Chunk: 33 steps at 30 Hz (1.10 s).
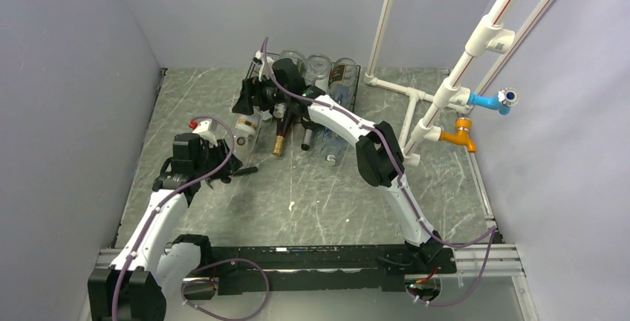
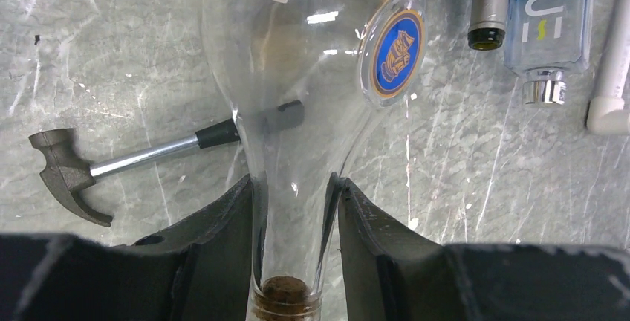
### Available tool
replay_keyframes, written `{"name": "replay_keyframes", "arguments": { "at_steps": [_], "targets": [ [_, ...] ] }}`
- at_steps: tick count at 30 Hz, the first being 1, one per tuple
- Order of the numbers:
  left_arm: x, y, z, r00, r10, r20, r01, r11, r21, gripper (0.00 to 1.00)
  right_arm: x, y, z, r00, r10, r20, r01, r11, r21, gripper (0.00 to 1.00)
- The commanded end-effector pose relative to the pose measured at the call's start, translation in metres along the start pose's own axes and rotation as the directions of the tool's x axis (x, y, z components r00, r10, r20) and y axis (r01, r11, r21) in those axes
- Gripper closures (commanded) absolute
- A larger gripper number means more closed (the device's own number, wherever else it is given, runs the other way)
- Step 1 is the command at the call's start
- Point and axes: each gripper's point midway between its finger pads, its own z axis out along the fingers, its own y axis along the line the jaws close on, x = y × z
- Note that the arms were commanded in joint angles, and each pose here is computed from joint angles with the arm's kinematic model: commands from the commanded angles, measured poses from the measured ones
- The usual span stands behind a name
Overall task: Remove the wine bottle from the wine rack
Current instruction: Pick up the wine bottle from the wine rack.
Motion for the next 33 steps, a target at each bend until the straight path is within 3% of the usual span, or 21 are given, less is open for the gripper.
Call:
{"name": "replay_keyframes", "arguments": {
  "at_steps": [1, 33],
  "targets": [
    [-0.1, -0.033, -0.022, 0.92, 0.041, 0.391, -0.079, 0.994, 0.082, 1.0, 0.041, 0.133, -0.015, 0.979, 0.033, -0.2, -0.091, 0.955, -0.284, 0.14],
    [-0.047, -0.012, -0.054, 0.948, -0.127, 0.292, 0.136, 0.991, -0.012, 1.0, 0.112, 0.17, 0.011, 0.943, 0.013, -0.331, -0.121, 0.944, -0.308, 0.13]
  ]
}}
